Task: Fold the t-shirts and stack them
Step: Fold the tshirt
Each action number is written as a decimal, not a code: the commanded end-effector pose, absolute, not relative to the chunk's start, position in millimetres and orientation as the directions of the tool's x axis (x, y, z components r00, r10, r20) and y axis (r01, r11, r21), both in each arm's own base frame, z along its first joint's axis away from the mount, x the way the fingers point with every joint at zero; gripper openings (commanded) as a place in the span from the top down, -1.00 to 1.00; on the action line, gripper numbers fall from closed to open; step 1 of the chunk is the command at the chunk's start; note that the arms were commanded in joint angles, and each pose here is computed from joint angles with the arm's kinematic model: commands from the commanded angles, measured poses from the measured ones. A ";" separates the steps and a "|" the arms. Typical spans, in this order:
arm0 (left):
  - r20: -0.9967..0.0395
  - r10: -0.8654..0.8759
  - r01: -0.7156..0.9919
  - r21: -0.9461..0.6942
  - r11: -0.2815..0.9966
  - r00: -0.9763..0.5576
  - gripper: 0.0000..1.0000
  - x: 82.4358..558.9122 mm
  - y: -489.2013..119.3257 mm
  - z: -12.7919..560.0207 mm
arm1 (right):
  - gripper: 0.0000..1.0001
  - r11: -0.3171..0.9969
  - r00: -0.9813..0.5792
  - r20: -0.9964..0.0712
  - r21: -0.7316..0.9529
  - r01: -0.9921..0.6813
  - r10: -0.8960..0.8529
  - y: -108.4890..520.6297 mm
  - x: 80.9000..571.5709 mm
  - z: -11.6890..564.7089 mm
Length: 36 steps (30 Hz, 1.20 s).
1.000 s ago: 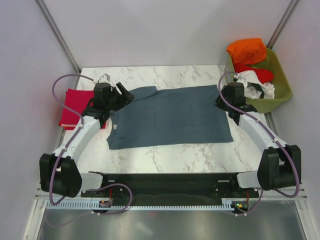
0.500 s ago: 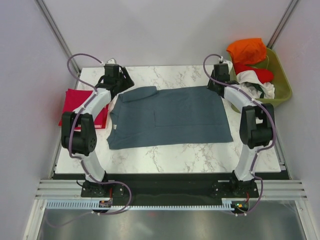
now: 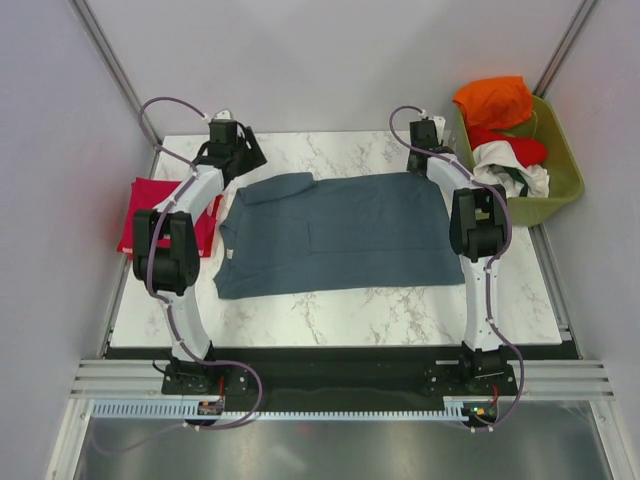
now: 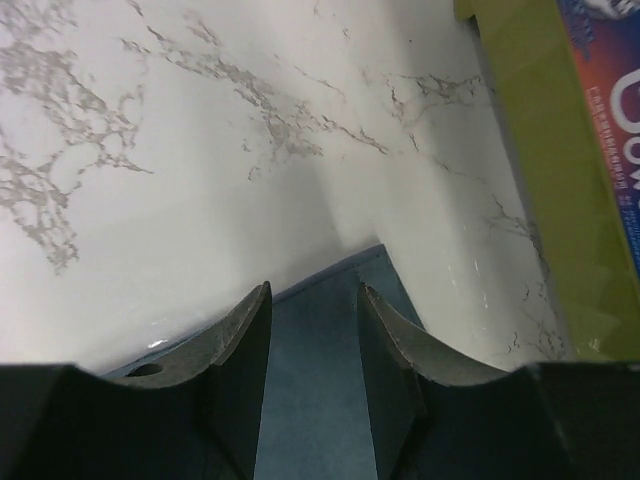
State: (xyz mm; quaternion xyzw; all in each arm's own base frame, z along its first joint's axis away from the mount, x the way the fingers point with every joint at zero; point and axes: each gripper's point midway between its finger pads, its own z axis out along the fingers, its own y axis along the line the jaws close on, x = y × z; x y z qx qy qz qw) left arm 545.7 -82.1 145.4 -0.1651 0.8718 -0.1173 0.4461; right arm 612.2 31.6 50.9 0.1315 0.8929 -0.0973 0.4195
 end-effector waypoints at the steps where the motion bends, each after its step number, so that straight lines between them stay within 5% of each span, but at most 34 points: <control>1: -0.780 -0.339 -0.135 -0.317 0.939 -0.526 -0.52 560.7 -79.9 159.4 | 0.04 0.929 -0.594 -0.793 -0.109 0.354 0.134 14.7 622.0 62.7; 16: -0.761 -0.306 -0.151 -0.269 0.951 -0.572 -0.52 570.7 -72.0 135.9 | 0.00 0.928 -0.632 -0.762 -0.125 0.352 0.137 1.6 622.4 37.5; 22: -0.751 -0.289 -0.161 -0.241 0.957 -0.594 -0.49 571.5 -67.4 129.4 | 0.28 0.935 -0.643 -0.750 -0.098 0.342 0.156 -1.5 622.5 32.5; 29: -0.708 -0.280 -0.186 -0.209 0.960 -0.649 -0.39 567.5 -63.1 107.1 | 0.98 0.943 -0.654 -0.738 -0.078 0.325 0.164 1.1 619.5 30.4; 36: -0.664 -0.284 -0.222 -0.180 0.958 -0.692 -0.24 561.6 -58.5 85.8 | 1.00 0.943 -0.655 -0.736 -0.072 0.325 0.170 2.0 617.4 30.6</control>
